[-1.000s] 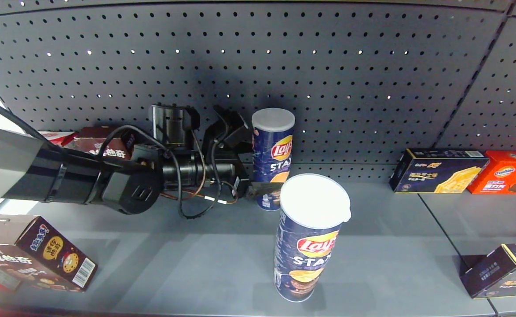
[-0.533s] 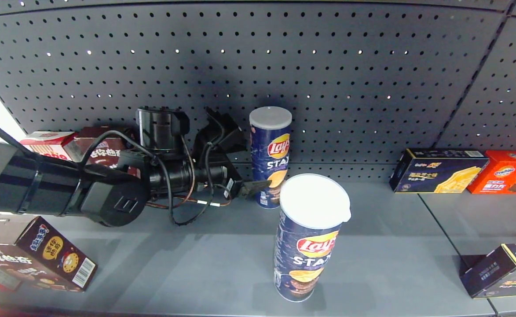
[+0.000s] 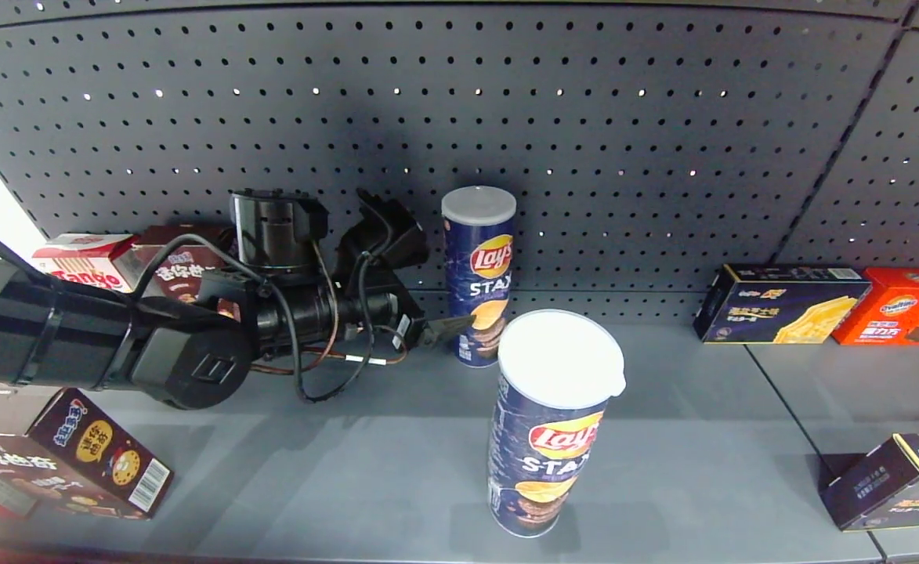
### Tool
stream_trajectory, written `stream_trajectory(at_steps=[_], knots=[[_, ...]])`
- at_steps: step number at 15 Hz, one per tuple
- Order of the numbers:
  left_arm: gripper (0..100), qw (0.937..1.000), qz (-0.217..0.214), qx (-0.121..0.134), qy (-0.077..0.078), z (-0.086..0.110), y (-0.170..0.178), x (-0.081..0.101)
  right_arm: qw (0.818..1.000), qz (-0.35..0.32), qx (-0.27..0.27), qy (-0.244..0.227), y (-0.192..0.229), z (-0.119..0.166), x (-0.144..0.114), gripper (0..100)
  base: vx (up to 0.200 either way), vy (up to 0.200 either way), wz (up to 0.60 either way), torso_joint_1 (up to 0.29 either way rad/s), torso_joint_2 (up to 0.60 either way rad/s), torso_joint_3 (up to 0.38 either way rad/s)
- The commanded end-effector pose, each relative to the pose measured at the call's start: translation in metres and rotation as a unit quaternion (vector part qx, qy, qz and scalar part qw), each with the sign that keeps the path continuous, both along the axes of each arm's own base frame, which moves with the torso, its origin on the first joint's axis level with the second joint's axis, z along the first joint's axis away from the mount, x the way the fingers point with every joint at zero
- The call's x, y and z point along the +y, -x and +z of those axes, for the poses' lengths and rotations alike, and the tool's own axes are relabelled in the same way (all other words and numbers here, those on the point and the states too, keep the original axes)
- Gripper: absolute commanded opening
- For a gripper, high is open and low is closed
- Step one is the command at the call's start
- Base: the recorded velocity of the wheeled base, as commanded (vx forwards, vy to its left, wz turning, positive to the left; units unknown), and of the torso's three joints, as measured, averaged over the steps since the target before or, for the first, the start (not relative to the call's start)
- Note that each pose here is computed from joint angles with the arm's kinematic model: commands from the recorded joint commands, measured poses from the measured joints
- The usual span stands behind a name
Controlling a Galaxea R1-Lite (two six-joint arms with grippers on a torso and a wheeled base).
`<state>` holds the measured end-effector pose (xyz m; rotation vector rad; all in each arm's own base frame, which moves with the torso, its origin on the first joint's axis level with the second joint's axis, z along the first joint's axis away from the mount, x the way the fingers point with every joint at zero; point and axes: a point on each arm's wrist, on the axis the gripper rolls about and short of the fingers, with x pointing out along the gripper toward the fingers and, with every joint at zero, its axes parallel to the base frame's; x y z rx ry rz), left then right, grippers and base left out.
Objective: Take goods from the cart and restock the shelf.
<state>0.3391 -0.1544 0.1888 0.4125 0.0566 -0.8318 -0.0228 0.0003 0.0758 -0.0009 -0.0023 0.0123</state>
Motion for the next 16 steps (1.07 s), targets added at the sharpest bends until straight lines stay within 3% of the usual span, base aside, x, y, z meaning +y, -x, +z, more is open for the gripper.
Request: stream_trajectory(at_steps=[1, 6, 9, 11, 13, 16], knots=[[100, 1.0, 0.004, 0.001, 0.0, -0.001, 0.003, 0.003, 1.0, 0.001, 0.0, 0.0, 0.0, 0.0, 0.0, 100, 0.0, 0.0, 0.0, 0.0, 0.0, 0.0], [100, 0.9989, 0.047, -0.006, -0.004, 0.003, 0.004, 0.009, 1.0, 0.001, 0.0, 0.0, 0.0, 0.0, 0.0, 100, 0.0, 0.0, 0.0, 0.0, 0.0, 0.0], [100, 0.9985, 0.044, -0.03, 0.008, 0.003, 0.021, 0.013, 1.0, 0.001, 0.0, 0.0, 0.0, 0.0, 0.0, 100, 0.0, 0.0, 0.0, 0.0, 0.0, 0.0], [100, 0.9985, 0.046, -0.029, 0.007, -0.002, 0.037, 0.02, 1.0, 0.001, 0.0, 0.0, 0.0, 0.0, 0.0, 100, 0.0, 0.0, 0.0, 0.0, 0.0, 0.0], [100, 0.9966, 0.077, -0.026, -0.004, -0.006, 0.041, 0.025, 1.0, 0.001, 0.0, 0.0, 0.0, 0.0, 0.0, 100, 0.0, 0.0, 0.0, 0.0, 0.0, 0.0], [100, 0.9847, 0.169, -0.038, -0.018, -0.003, 0.038, 0.026, 1.0, 0.001, 0.0, 0.0, 0.0, 0.0, 0.0, 100, 0.0, 0.0, 0.0, 0.0, 0.0, 0.0]])
